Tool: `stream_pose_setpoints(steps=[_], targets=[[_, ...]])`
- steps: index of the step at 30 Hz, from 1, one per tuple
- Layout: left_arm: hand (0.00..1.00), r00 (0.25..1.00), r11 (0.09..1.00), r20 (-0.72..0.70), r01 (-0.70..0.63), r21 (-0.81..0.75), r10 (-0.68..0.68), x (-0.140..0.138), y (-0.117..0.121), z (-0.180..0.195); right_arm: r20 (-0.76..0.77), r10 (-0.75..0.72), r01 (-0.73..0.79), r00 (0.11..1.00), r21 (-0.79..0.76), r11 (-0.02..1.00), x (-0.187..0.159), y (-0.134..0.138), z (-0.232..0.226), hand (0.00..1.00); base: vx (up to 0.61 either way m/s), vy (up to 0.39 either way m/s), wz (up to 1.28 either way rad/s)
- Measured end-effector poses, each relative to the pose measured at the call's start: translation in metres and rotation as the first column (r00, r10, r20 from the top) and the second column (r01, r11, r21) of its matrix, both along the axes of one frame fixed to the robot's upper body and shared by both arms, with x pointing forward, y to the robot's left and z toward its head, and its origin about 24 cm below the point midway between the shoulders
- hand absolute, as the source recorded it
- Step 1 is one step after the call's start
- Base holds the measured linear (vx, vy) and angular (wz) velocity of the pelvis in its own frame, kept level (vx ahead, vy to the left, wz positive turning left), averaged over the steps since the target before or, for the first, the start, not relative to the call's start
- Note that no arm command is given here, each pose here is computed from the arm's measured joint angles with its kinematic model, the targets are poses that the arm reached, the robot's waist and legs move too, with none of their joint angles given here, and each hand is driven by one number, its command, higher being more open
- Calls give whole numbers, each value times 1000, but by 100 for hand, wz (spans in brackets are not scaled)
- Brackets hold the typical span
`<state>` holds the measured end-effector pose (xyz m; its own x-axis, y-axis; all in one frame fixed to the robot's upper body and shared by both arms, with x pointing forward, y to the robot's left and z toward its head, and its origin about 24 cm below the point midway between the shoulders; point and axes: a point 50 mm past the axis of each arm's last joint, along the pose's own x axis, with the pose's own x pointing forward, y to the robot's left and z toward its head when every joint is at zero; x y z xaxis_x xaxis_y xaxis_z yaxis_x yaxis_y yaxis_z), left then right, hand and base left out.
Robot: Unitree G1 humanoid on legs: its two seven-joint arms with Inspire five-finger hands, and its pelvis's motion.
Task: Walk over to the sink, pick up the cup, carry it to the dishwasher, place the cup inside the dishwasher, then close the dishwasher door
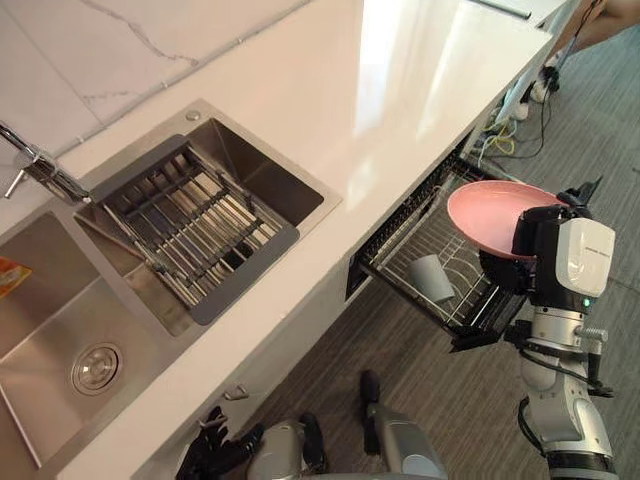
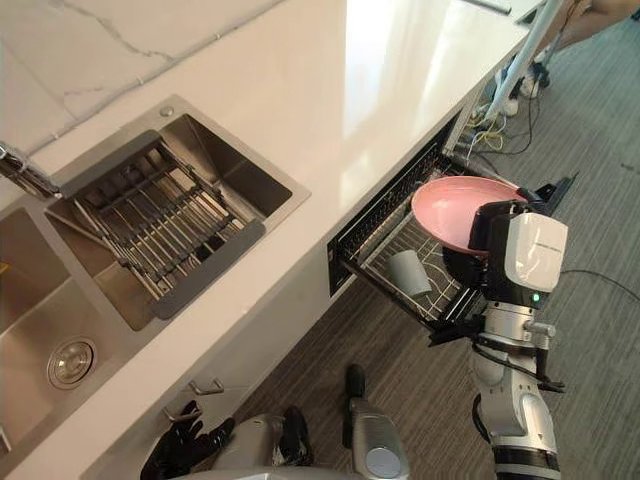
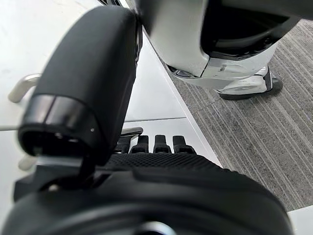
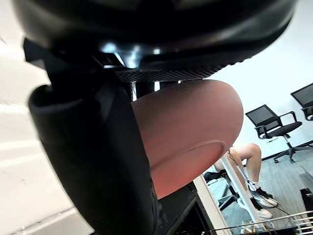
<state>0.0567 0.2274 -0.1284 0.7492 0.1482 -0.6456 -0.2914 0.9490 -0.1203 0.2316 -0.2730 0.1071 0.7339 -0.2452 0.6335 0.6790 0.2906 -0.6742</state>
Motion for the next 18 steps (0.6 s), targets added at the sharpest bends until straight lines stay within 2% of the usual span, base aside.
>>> stream_pose_setpoints(steps=[7,18], targets=[[100,994,1000,109,-1,4,0,19,-1,11,28,-38,37,999,59,998,16,-6,5,0,-20,-32,4],[100,962,997,263,-61,-42,70,41,-4,29,188,10,-44,982,178,983,37,0,40,0,26,-69,7]])
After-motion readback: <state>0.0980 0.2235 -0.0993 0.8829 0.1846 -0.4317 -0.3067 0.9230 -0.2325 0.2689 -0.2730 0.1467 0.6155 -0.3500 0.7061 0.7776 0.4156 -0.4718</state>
